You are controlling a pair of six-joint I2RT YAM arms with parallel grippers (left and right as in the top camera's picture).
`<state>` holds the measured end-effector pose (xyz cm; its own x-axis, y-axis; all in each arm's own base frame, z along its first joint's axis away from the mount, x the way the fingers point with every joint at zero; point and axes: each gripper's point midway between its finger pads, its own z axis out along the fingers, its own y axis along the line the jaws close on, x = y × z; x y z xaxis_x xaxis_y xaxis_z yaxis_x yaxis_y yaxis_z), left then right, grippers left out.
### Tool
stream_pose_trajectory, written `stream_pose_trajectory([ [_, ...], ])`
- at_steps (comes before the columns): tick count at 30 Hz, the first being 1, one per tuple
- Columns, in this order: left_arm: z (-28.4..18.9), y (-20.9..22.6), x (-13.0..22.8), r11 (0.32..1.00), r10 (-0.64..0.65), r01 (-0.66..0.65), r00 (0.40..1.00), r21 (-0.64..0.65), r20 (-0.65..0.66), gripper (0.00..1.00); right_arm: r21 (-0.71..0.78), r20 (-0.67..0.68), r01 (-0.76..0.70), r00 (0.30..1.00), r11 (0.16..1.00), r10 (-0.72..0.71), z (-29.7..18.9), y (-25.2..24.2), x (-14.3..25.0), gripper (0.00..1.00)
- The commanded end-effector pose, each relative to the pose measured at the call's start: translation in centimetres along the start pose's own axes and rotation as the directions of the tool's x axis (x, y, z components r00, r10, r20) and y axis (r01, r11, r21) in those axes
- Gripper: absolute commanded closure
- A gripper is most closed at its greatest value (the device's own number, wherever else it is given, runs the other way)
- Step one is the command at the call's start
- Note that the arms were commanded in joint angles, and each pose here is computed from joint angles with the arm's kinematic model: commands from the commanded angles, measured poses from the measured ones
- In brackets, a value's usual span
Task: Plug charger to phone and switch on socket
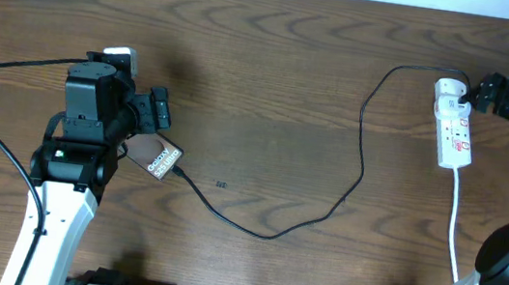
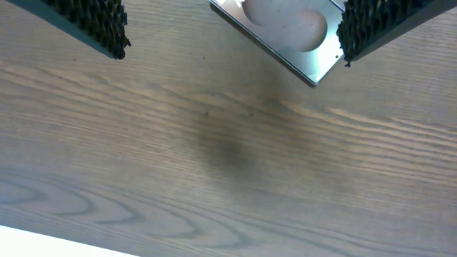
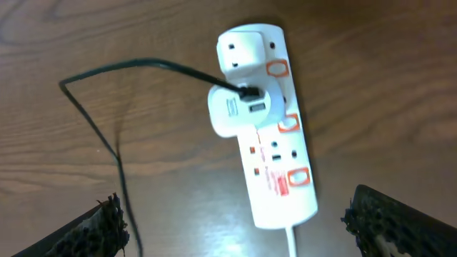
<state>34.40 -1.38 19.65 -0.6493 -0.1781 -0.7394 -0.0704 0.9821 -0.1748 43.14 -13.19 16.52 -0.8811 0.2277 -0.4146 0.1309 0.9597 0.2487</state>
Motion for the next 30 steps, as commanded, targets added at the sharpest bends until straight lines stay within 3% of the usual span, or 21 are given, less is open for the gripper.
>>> stream_pose_trajectory([
  [1,-0.5,-0.2,-1.0,1.000,0.008,-0.008,1.000,-0.002,0.028,0.09,0.007,-0.014,0.045,0.999,0.999,-0.045,2.2,-0.8,-0.3,0.01],
  [15,-0.5,-0.1,-0.9,1.000,-0.003,0.003,1.000,-0.003,0.021,0.09,0.014,-0.107,0.008,0.994,1.000,-0.007,8.2,-2.7,1.2,0.01],
  [22,-0.5,-0.1,-0.8,1.000,-0.007,0.007,1.000,-0.003,0.020,0.09,-0.089,-0.120,0.014,0.992,0.996,-0.025,10.1,-0.4,1.5,0.01],
  [30,-0.5,0.0,-0.5,1.000,-0.007,0.008,1.000,-0.007,0.005,0.09,-0.099,-0.116,0.035,0.992,0.995,-0.046,10.7,1.4,1.2,0.01],
])
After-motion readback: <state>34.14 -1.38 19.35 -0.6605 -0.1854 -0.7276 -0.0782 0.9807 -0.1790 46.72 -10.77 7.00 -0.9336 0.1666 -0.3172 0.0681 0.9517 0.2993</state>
